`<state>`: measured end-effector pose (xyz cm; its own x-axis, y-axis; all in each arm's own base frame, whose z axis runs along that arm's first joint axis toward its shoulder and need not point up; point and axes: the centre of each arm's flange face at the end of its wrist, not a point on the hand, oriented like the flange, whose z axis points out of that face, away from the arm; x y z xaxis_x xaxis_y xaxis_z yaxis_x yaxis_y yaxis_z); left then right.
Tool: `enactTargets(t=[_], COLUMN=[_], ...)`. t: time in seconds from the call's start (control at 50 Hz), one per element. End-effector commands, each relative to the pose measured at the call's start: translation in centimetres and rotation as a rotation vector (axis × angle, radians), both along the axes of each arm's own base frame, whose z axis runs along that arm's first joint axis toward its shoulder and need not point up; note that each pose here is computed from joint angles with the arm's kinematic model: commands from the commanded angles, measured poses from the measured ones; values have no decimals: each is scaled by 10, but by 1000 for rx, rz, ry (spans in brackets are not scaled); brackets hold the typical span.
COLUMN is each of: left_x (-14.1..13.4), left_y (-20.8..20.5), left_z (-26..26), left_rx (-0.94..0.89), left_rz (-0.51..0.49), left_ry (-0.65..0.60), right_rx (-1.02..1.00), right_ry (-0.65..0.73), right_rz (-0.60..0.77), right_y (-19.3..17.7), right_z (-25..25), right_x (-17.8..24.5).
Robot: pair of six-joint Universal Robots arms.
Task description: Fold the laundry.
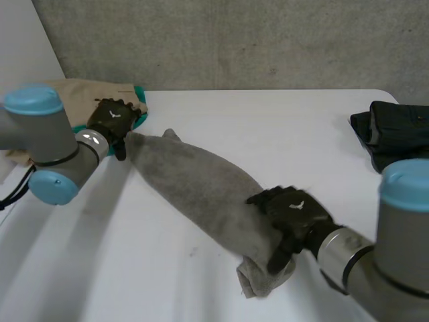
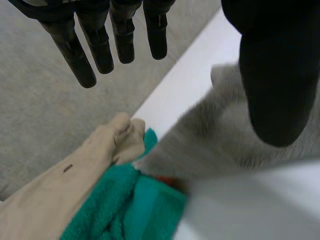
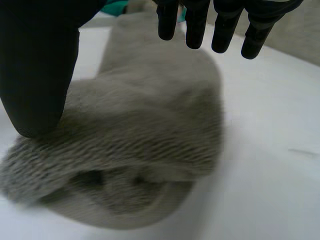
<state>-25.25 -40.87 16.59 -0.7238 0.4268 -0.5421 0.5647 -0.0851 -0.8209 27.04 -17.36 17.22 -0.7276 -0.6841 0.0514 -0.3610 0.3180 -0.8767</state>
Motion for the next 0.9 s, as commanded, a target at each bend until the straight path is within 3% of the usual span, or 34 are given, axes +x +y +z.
enactTargets(t=[0.02, 0.16, 0.3, 0.42, 0.5, 0.58, 0.6, 0.62, 0.72, 0.8, 0.9], left_x=[-5, -10, -12, -15, -16, -15, -16, -16, -13, -8, -6], left_y=[-26, -43, -52, -69, -78, -81, -79, -73, -47, -26, -7], left_z=[-28, -50, -71, -56, -38, 26, 44, 85, 176, 218, 226], left_rx=[-56, -92, -92, -220, -339, -497, -528, -594, -720, -751, -720], left_rz=[-19, -62, -58, -30, 48, 130, 133, 137, 87, 46, 35], left_ry=[-39, -26, -27, 2, 33, 140, 180, 277, 546, 664, 681], right_rx=[-28, -96, -233, -311, -402, -597, -702, -758, -1105, -1315, -1379], right_ry=[14, 69, 171, 190, 199, 193, 192, 191, 161, 63, 27], right_rz=[49, 78, 4, -9, -19, -32, -75, -105, -248, -319, -318], right_y=[6, 5, -9, -15, -24, -41, -60, -71, -117, -127, -128], right_z=[-18, -31, -31, -21, -1, 41, 63, 75, 149, 198, 207], right_x=[9, 9, 5, 6, 5, 10, 8, 6, 0, 4, 6])
